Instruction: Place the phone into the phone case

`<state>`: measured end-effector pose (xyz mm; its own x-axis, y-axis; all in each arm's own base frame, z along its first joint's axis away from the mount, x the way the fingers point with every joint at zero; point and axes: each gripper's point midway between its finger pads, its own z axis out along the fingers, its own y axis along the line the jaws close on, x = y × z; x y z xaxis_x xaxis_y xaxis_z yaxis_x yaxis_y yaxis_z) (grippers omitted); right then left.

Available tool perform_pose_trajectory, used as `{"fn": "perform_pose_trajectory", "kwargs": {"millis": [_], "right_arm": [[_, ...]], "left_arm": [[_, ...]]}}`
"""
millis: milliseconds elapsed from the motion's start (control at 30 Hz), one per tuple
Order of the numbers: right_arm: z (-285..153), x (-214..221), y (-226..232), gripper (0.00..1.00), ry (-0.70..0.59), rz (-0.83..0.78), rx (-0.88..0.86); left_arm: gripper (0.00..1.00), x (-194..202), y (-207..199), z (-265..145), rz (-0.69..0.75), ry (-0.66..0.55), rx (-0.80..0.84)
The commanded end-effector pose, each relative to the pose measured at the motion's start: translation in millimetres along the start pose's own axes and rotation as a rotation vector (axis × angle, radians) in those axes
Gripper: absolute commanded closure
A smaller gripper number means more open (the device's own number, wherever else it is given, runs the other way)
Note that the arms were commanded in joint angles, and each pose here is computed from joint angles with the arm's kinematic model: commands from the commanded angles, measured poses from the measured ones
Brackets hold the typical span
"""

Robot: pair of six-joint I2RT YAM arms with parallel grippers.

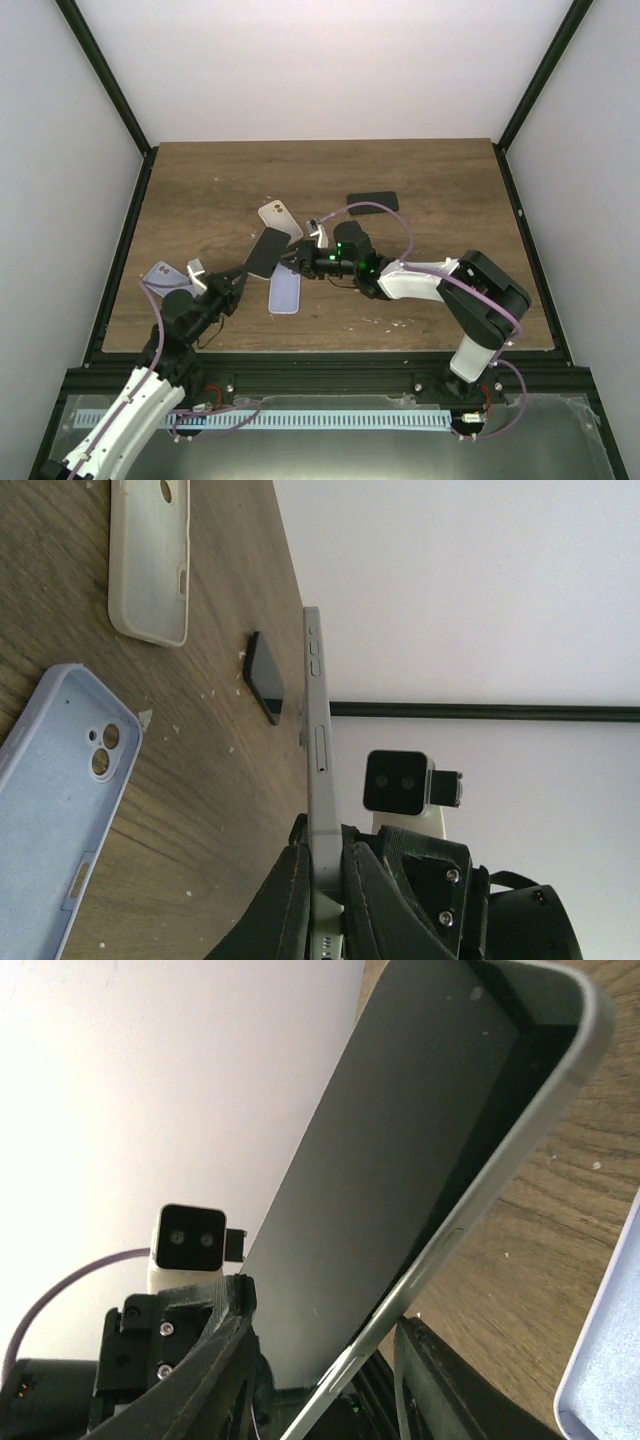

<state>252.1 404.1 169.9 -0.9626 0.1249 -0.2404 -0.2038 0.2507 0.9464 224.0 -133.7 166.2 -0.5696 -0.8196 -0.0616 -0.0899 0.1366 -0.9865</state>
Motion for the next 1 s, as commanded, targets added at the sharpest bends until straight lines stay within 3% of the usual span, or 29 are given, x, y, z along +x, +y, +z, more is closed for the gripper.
{"fn": "perform_pose_trajectory", "kwargs": {"millis": [0, 67, 167, 267, 533, 667, 733, 867, 967], "right_arm": [[-3.9, -12.4, 14.8, 0.62, -0.064, -0.013, -0.031], [-3.6, -13.0, 12.1, 0.61, -0.067, 0.004, -0.014], [0.9, -11.8, 5.2, 0.5, -0.046, 0.034, 0.017], [4.1, -10.7, 1.3, 0.49, -0.039, 0.06, 0.01], [-8.6, -16.7, 9.5, 0.81, -0.11, 0.016, -0.023], [-17.3, -19.3, 7.3, 0.89, -0.125, -0.013, -0.014], [-23.3, -19.5, 0.4, 0.92, -0.118, -0.029, 0.0], [-40.5, -21.4, -10.9, 0.93, -0.126, -0.075, 0.036], [-41.9, -16.5, -18.1, 0.93, -0.061, -0.128, 0.104]], "left_arm": [[1.0, 11.2, -23.9, -1.8, -0.034, 0.066, 0.134], [1.0, 12.2, -22.5, -1.8, -0.04, 0.072, 0.137], [1.0, 11.5, -26.4, -3.5, -0.038, 0.067, 0.148], [1.0, 8.1, -33.2, -5.4, -0.024, 0.048, 0.161], [1.0, 11.3, -18.9, -1.1, -0.039, 0.066, 0.107], [0.74, 10.3, -7.3, -1.3, -0.009, 0.058, 0.039], [0.55, 8.4, -0.6, -3.0, 0.027, 0.046, -0.012], [0.33, 3.8, 12.4, -6.9, 0.129, 0.025, -0.11], [0.19, -2.5, 23.8, -9.1, 0.231, 0.006, -0.197]]}}
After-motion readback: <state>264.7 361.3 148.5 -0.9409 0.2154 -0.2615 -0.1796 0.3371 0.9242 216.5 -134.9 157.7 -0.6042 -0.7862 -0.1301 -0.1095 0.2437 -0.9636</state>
